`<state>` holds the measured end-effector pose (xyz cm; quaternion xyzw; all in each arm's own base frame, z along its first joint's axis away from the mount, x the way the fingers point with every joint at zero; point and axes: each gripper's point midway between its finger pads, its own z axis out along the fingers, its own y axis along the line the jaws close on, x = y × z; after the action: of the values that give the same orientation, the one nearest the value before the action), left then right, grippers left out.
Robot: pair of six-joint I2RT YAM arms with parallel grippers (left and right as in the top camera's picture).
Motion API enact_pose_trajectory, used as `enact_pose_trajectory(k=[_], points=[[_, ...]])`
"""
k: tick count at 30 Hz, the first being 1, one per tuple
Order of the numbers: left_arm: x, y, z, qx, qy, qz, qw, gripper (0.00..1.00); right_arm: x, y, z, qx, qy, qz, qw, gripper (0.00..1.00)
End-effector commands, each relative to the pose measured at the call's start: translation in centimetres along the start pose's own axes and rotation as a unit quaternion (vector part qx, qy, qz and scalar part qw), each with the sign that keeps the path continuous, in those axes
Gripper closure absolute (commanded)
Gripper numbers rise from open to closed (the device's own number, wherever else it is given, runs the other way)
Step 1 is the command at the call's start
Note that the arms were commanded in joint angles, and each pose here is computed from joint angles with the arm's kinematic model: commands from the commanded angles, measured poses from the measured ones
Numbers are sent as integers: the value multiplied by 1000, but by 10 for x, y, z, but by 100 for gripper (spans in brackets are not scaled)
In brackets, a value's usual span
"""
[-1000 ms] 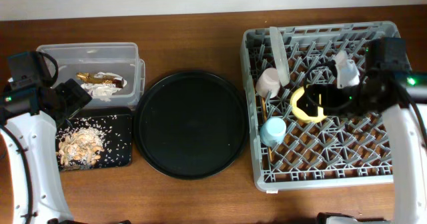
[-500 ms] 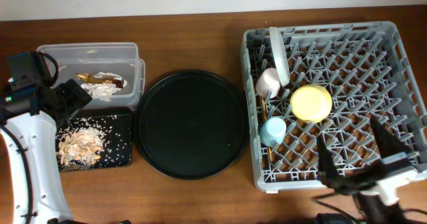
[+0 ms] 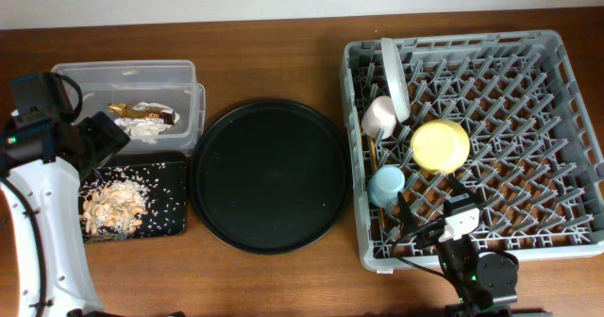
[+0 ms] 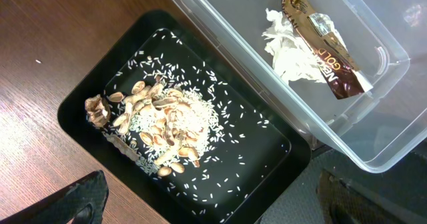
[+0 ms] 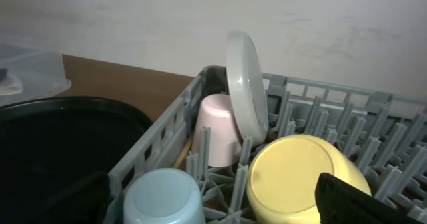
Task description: Sort waste into correct bins and load items into the dishwasher rack
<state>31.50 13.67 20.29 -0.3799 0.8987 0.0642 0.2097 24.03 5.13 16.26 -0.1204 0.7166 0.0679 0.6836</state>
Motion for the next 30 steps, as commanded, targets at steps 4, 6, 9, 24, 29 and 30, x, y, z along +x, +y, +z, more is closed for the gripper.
enact_pose_trajectory(k=[4, 6, 9, 24, 29, 30], points=[[-3, 1, -3, 1, -5, -2, 1000, 1, 3, -4, 0, 13, 4, 4, 1000, 2], [-3, 1, -3, 1, -5, -2, 1000, 1, 3, -4, 0, 13, 4, 4, 1000, 1], [-3, 1, -3, 1, -5, -2, 1000, 1, 3, -4, 0, 13, 4, 4, 1000, 2], [53, -36, -134, 156, -149, 86, 973, 1, 3, -4, 0, 13, 4, 4, 1000, 2], [145, 33, -76, 157, -197, 71, 965, 1, 3, -4, 0, 13, 4, 4, 1000, 2], [136, 20, -64, 208, -276, 45, 937, 1, 3, -4, 0, 13, 4, 4, 1000, 2]])
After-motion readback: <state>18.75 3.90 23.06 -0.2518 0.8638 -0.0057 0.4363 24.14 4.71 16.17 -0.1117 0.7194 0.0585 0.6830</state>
